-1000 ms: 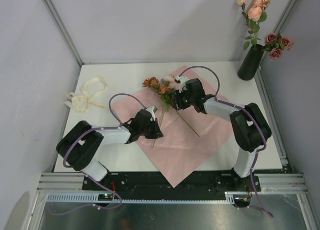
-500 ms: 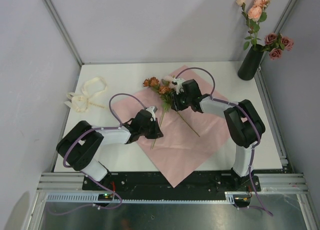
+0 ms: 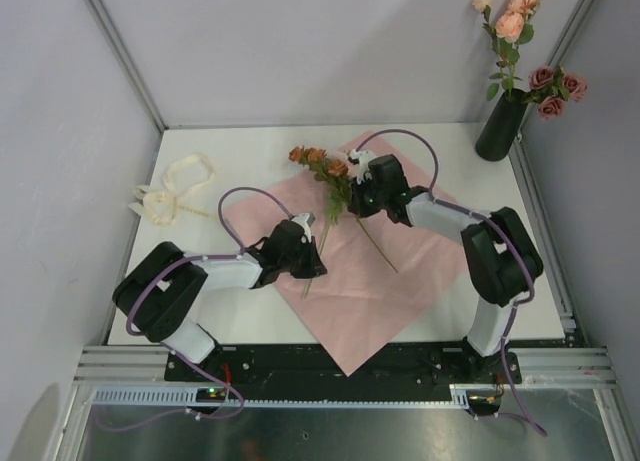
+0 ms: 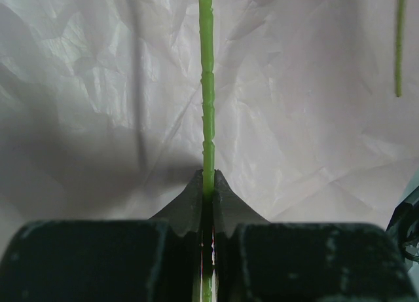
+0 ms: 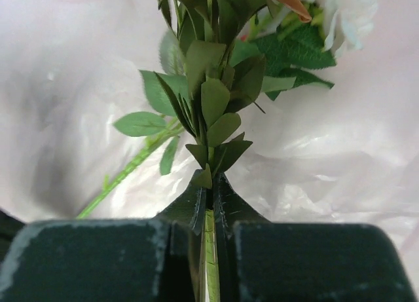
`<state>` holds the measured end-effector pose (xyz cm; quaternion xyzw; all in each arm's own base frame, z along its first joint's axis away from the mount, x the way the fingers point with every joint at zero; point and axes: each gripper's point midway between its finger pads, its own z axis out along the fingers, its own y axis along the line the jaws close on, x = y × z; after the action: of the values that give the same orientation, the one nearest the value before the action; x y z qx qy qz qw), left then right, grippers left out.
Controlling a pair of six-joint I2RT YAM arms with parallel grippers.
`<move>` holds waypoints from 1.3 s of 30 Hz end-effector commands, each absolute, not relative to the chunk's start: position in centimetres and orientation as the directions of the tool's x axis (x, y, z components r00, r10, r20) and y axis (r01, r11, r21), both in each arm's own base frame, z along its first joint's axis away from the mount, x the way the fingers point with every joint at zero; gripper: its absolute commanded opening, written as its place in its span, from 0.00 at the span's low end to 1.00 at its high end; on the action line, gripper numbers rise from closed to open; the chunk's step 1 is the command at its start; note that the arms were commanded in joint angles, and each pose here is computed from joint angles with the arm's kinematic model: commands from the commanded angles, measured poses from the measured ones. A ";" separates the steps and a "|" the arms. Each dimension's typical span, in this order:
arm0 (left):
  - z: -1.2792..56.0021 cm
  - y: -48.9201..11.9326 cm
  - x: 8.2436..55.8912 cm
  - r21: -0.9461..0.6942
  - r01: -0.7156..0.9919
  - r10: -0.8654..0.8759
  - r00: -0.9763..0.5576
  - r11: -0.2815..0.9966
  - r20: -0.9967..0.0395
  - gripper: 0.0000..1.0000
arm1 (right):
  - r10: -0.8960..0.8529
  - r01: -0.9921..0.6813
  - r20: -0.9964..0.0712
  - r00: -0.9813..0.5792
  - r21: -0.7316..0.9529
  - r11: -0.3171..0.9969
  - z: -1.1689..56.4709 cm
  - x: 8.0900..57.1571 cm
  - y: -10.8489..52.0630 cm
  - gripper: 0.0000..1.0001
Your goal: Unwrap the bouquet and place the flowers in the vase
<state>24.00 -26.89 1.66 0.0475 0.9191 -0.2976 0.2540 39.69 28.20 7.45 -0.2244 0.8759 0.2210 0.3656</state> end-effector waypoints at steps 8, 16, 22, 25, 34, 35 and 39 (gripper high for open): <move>0.5 -26.0 24.3 -0.467 0.208 -0.065 -0.861 0.859 -0.504 0.02 | -0.060 -0.524 -0.915 -0.400 0.175 0.833 21.2 39.9 26.5 0.00; 3.6 -26.1 25.2 -0.463 0.242 -0.072 -0.824 0.853 -0.562 0.47 | 0.030 -0.525 -0.989 -0.143 0.101 0.845 30.3 40.1 24.9 0.00; 8.3 -24.8 25.8 -0.412 0.264 -0.065 -0.771 0.872 -0.633 0.80 | 0.102 -0.505 -0.992 0.068 0.054 0.861 37.3 39.9 22.6 0.00; 12.5 -23.9 26.5 -0.384 0.284 -0.082 -0.703 0.879 -0.707 0.96 | 0.120 -0.487 -0.970 0.210 0.002 0.873 41.0 40.3 20.9 0.00; 23.6 -19.4 25.6 -0.287 0.348 -0.103 -0.462 0.893 -0.881 1.00 | 0.141 -0.346 -0.806 0.575 -0.084 0.935 49.1 42.7 13.1 0.00; 24.7 -18.7 25.3 -0.274 0.355 -0.104 -0.430 0.894 -0.897 1.00 | 0.138 -0.328 -0.787 0.602 -0.087 0.941 49.7 42.9 12.3 0.00; 27.9 -15.6 23.8 -0.191 0.360 -0.071 -0.321 0.913 -0.944 1.00 | 0.075 -0.241 -0.737 0.672 -0.123 0.963 51.6 44.4 9.0 0.00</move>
<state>24.72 -19.06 25.29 0.0667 0.8075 -0.2481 0.5310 45.02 11.44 45.77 -0.1030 0.4934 0.1222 0.8550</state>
